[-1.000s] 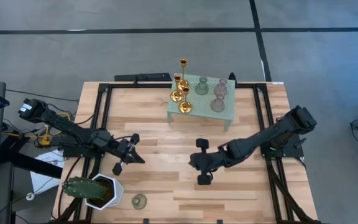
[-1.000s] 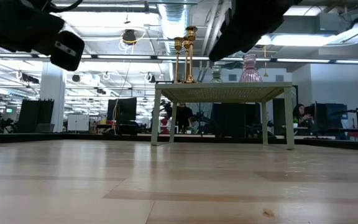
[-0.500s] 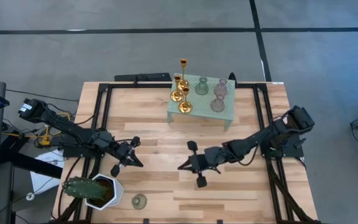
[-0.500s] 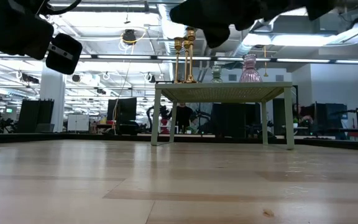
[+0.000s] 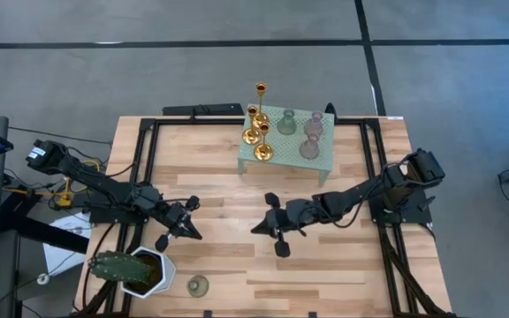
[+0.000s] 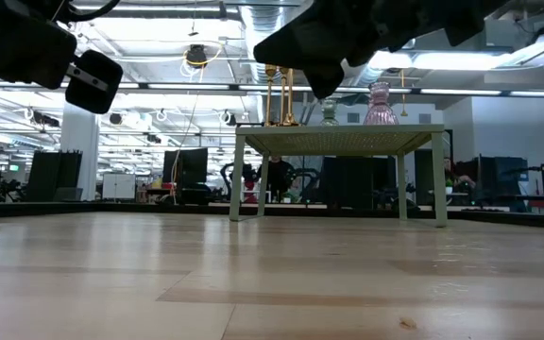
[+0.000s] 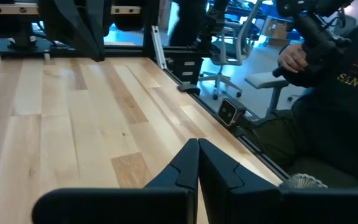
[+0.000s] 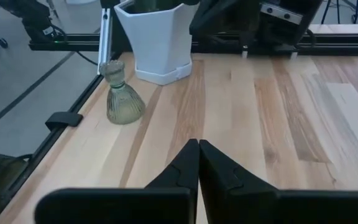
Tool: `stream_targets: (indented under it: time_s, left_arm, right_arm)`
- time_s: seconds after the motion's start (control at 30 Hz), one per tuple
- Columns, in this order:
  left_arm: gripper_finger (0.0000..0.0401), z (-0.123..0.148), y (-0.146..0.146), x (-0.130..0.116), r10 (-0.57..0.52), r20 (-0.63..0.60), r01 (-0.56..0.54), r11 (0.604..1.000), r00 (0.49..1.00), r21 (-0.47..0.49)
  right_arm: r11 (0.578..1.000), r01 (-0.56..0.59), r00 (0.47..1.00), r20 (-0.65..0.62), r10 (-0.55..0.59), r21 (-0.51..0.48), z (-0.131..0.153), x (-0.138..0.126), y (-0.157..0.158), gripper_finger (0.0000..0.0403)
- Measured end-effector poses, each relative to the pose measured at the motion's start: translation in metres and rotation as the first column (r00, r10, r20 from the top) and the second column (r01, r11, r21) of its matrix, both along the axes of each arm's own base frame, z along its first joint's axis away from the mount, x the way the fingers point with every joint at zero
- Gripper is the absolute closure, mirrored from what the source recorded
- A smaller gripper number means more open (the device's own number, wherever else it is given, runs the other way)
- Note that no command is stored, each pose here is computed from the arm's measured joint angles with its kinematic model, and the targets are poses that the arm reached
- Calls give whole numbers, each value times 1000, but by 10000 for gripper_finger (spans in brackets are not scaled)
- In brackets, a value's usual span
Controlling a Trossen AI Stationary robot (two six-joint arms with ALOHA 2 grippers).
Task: Pick & Place candle stick holders
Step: Put the green candle holder on the shelf aligned with the other green candle holder
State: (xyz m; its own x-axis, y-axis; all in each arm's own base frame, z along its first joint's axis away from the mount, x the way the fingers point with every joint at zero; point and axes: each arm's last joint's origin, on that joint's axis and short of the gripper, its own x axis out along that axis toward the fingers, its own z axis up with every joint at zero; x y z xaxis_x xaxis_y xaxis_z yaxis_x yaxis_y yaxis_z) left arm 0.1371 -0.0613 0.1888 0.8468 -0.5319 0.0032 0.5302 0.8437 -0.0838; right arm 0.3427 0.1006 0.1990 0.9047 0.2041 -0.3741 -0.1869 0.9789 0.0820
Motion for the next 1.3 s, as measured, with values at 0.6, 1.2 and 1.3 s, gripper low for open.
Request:
stream_targets:
  time_s: [0.6,1.2,1.3]
  left_arm:
    - [397,26,0,10,134,-133,-149,983,982,-111]
    - [398,84,-12,48,251,-591,-348,936,767,-53]
    - [398,97,-19,60,228,-661,-344,937,715,-50]
  right_arm:
    - [1000,13,1000,-10,-12,26,0,0,0,403]
    - [997,52,997,-58,-49,50,-4,-1,-3,403]
    - [997,53,997,-62,-50,49,-4,-1,-3,403]
